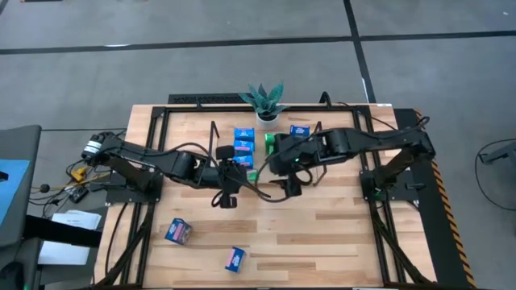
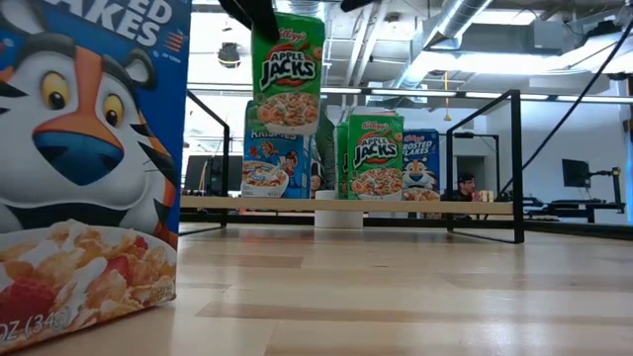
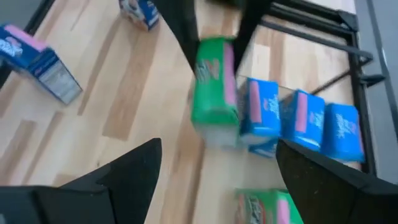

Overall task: Stack cereal on shelf
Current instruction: Put the green cereal box on the shelf aligned with the other green cereal boxes

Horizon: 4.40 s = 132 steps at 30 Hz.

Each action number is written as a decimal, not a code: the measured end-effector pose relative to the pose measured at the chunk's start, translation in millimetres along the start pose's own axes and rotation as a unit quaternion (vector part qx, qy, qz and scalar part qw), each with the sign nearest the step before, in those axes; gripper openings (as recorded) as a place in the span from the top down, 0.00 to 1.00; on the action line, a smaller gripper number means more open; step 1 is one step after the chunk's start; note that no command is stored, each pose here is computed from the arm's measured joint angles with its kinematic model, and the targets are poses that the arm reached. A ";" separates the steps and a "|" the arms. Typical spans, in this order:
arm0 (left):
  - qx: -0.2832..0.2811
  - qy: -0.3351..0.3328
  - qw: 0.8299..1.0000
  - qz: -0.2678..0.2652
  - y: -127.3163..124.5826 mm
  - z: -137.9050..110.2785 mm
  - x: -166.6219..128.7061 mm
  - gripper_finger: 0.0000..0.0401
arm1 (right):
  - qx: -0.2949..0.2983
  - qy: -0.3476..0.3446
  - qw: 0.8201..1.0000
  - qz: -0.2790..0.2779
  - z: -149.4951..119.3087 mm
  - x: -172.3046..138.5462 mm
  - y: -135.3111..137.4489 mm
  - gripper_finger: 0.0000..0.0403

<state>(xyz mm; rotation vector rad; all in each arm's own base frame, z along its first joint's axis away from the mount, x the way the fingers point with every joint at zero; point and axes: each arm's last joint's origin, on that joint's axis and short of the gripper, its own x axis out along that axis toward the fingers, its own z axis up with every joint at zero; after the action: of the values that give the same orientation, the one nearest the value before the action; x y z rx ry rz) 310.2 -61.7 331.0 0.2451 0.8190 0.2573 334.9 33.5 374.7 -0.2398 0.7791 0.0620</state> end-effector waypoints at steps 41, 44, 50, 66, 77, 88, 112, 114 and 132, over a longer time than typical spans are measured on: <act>-0.009 -0.073 0.997 0.004 7.1 16.6 2.5 0.65 | -0.005 -0.004 1.000 -0.001 4.0 31.8 0.7 0.35; -0.009 -0.073 0.997 0.004 7.1 16.6 2.5 0.65 | -0.005 -0.003 1.000 -0.001 4.0 31.8 0.7 0.39; -0.010 -0.075 0.997 0.005 7.2 16.9 2.4 0.65 | -0.004 -0.003 1.000 -0.001 3.9 31.9 0.4 0.51; -0.019 -0.077 0.997 0.017 6.9 17.1 1.8 0.56 | 0.000 -0.003 1.000 0.000 3.9 31.9 1.0 0.70; -0.060 -0.080 0.995 0.009 22.8 24.5 -48.2 0.36 | 0.024 -0.012 0.999 0.020 1.7 17.7 -8.4 0.70; -0.170 -0.171 0.970 -0.008 51.5 7.8 -126.9 0.34 | 0.117 -0.071 0.990 0.025 -50.8 -30.3 -21.1 0.68; -0.162 -0.158 0.973 0.030 47.9 5.4 -124.2 0.34 | 0.157 -0.048 0.986 -0.012 -125.9 45.7 11.2 0.69; -0.161 -0.156 0.974 0.030 47.0 5.7 -122.9 0.34 | 0.151 -0.044 0.988 -0.012 -126.4 50.2 11.4 0.69; -0.161 -0.154 0.974 0.035 47.3 5.1 -122.6 0.34 | 0.143 -0.045 0.988 -0.029 -127.3 50.9 2.1 0.68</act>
<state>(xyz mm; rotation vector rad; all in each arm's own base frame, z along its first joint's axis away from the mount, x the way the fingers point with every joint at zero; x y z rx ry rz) 227.5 -56.8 433.1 0.0063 0.4518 0.4034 283.2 3.7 251.2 0.0136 0.6807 -0.0944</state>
